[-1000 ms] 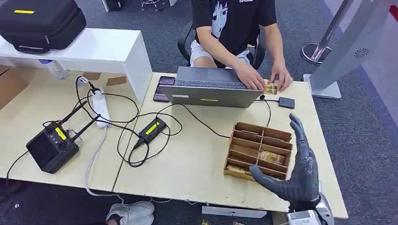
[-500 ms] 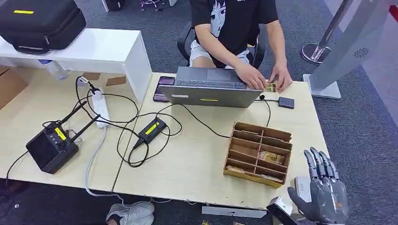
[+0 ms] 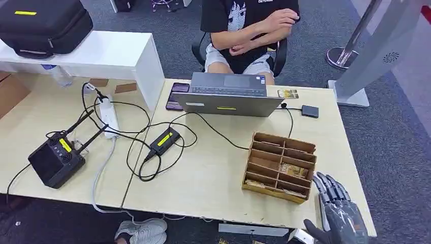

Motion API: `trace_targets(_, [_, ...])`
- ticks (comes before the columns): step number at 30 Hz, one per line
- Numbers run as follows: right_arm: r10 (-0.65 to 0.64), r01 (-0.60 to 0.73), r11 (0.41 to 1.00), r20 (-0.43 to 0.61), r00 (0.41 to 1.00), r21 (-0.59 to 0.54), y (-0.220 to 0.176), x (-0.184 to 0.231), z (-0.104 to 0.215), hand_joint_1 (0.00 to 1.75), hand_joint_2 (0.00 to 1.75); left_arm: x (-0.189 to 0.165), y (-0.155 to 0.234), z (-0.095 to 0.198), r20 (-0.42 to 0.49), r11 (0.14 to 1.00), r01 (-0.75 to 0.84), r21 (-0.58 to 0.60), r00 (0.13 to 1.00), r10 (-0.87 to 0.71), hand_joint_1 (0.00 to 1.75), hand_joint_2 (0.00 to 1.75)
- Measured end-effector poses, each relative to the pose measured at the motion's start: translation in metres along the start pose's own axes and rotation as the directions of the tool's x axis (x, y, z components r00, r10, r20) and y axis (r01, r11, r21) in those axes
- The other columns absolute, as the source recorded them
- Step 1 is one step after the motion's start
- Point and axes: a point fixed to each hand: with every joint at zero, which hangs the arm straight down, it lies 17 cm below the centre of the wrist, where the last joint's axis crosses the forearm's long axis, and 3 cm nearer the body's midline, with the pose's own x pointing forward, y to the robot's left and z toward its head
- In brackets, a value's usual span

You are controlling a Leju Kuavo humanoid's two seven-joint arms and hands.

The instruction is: Pass the card to the sensor for recognition and then transmit it.

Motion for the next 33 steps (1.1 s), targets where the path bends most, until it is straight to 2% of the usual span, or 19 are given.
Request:
trace_targets(8, [-0.020,0.020,1.000,0.113,0.993,0.004,0.010,0.032,-0.019,0.00,1.75,0.002,0.001,0.000,0.007,1.000,0.011,0.004,1.000,-0.011,0.00,0.00])
trace_targets(11, [0.025,-0.025,1.000,0.130,0.991,-0.005,0.013,0.036,-0.023,0.00,1.75,0.002,0.001,0.000,0.008,1.000,0.015,0.004,1.000,-0.015,0.00,0.00])
trace_targets(14, [0.103,-0.103,0.995,0.112,0.988,-0.006,0.021,0.033,-0.031,0.00,1.75,0.003,0.001,0.000,0.010,1.000,0.018,0.004,1.000,-0.018,0.00,0.00])
trace_targets(18, [0.143,-0.145,0.989,0.084,0.986,0.008,0.034,0.029,-0.038,0.00,1.75,0.003,0.001,0.000,0.009,1.000,0.021,0.005,1.000,-0.021,0.00,0.00])
trace_targets(33, [0.157,-0.159,0.986,0.043,0.987,0.042,0.054,0.024,-0.046,0.00,1.75,0.003,0.001,0.000,0.008,1.000,0.025,0.006,1.000,-0.025,0.00,0.00])
